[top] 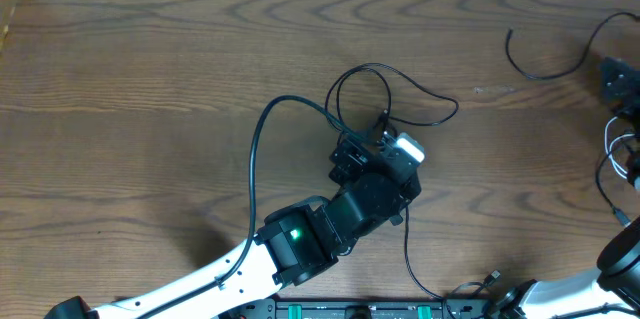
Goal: Untangle cables
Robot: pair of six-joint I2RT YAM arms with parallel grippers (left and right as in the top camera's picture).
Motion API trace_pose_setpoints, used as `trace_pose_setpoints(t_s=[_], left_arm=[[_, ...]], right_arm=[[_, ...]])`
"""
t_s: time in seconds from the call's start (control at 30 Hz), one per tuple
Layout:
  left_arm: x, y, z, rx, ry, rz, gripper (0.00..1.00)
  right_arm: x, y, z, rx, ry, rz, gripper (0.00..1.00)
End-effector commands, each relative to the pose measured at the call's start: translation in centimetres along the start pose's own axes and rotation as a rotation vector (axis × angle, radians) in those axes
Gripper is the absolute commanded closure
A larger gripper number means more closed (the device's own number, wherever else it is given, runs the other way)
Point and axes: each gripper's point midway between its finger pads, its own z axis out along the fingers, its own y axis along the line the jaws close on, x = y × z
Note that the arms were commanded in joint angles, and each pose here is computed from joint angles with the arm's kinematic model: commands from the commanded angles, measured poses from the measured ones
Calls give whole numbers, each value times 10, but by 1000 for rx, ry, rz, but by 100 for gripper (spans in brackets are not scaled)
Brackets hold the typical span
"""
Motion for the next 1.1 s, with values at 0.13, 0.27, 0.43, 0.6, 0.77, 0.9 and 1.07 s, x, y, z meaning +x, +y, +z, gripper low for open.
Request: trace_pose_setpoints(t_s=[0.13,0.27,0.43,0.6,0.77,0.9,1.07], left_arm=[[9,9,1,-13,51,-21,11],[22,29,5,-66,99,-131,11],[37,54,12,-80,163,-243,11],[43,68,18,-35,186,-310,11],[57,94,18,-98,231,-351,11],[72,114,16,-127,280,-430,11],[83,131,16,-83,307,-521,11]], right_arm=[[32,70,23,-250,124,-45,1],[63,101,39,-304,209,-82,1],[112,127,57,-283,336,-138,1],[154,164,67,-312,441,-190,1],[182,200,68,-385,505,-217,1],[200,216,70,-370,536,-252,1],[203,242,66,-374,516,-370,1]])
